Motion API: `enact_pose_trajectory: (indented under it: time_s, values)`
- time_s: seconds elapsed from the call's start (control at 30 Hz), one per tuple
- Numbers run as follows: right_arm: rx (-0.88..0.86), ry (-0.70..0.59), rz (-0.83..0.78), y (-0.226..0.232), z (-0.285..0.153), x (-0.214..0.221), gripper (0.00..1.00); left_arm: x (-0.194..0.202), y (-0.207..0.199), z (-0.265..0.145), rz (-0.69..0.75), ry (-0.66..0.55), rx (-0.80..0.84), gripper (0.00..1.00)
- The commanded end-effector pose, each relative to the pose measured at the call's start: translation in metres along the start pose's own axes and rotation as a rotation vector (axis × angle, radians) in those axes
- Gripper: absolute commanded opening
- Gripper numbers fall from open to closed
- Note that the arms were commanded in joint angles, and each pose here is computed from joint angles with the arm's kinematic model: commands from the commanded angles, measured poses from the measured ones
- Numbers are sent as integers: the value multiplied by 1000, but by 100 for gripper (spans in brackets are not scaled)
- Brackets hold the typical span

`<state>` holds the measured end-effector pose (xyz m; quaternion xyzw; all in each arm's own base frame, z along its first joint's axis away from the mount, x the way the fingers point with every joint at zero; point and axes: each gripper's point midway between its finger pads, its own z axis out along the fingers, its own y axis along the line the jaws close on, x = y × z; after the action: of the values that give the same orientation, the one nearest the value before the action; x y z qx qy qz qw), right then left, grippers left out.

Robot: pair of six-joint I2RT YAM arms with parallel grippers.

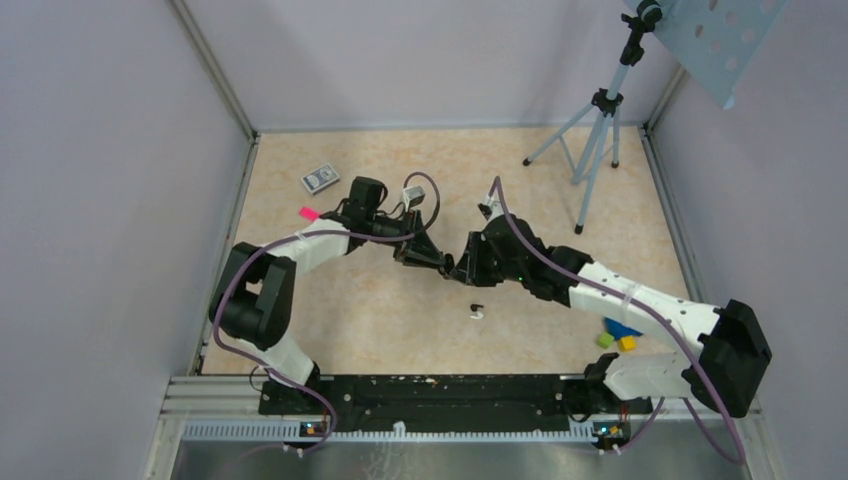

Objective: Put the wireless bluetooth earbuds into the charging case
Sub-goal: Adjust the left earbud in the left side groove of the charging case.

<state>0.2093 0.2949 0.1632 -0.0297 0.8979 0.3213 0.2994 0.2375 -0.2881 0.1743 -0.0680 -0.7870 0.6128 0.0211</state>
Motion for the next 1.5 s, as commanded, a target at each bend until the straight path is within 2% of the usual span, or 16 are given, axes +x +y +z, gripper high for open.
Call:
enact_pose_trajectory:
  time_s: [0.0,0.33,0.63,1.17,1.47]
  values:
    - [-34,-4,-139,15,-5,-11,10,10,-15,-4,44,80,62,0]
    - [-79,23,-295,19,-10,-10,5,11,-13,-4,34,101,57,0]
    - [-178,47,-484,30,-12,-2,4,21,-14,-7,10,170,68,0]
    - [-305,-36,-801,44,-26,7,7,24,-16,-7,-10,178,68,0]
    - [-290,-23,-822,38,-20,12,10,26,-23,-4,-7,199,82,0]
